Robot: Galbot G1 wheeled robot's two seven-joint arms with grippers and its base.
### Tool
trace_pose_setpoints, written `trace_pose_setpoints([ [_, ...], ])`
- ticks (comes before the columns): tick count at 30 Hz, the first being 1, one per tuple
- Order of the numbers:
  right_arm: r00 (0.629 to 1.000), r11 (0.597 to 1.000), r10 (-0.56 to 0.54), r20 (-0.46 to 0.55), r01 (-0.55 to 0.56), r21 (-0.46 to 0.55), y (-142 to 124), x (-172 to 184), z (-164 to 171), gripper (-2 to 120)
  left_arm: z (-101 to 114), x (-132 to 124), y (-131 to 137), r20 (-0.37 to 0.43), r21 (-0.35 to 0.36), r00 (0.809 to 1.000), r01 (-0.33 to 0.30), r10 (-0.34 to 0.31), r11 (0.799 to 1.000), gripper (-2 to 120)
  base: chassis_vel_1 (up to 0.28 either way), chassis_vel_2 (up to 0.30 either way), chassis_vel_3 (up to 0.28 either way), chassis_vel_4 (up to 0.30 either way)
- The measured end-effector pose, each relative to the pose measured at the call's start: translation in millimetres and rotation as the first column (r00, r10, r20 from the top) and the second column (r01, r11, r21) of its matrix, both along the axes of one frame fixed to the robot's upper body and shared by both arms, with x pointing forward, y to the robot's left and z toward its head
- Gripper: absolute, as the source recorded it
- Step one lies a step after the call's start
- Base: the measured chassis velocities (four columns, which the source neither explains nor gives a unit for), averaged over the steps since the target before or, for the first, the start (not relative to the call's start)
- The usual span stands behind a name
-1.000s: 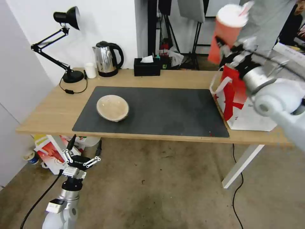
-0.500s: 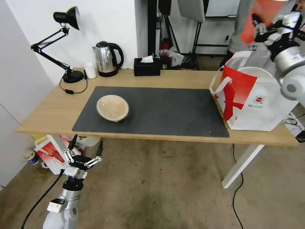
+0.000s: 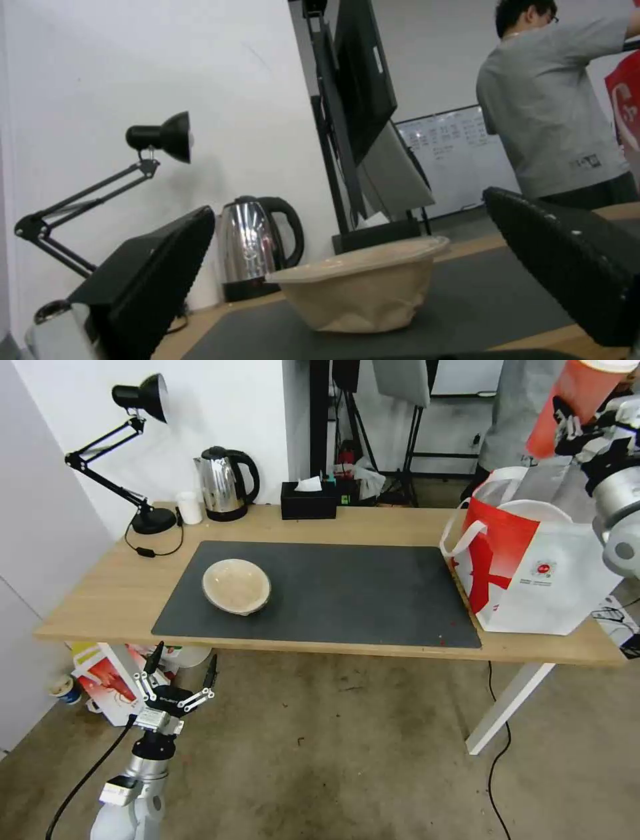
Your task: Pick up the trash from the table and place it into the takeout bag.
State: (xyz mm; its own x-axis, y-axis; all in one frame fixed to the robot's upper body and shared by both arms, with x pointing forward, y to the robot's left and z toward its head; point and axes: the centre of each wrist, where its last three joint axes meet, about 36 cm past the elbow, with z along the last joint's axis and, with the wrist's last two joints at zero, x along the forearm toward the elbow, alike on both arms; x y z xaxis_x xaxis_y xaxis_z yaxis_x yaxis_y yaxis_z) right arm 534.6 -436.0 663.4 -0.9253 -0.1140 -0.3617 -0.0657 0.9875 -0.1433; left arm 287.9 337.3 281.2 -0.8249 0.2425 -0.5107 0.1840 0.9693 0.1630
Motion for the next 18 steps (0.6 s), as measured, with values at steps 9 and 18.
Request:
trace_pose_setpoints([
  [9, 0.998, 0.998, -0.064, -0.006, 0.064, 0.013, -4.3, 1.6, -9.9, 3, -0.6, -2.3, 0.6, -0.006, 0.006, 1.0, 0.001, -0.001, 1.0, 100, 0.0, 0.0, 0.0, 0.0],
  [18, 0.991, 0.992, -0.129, -0.037, 0.129, 0.008, -7.4, 4.4, -20.8, 3, 0.2, -3.3, 1.6, -0.009, 0.018, 1.0, 0.002, -0.002, 1.0, 100, 0.0, 0.0, 0.0, 0.0],
])
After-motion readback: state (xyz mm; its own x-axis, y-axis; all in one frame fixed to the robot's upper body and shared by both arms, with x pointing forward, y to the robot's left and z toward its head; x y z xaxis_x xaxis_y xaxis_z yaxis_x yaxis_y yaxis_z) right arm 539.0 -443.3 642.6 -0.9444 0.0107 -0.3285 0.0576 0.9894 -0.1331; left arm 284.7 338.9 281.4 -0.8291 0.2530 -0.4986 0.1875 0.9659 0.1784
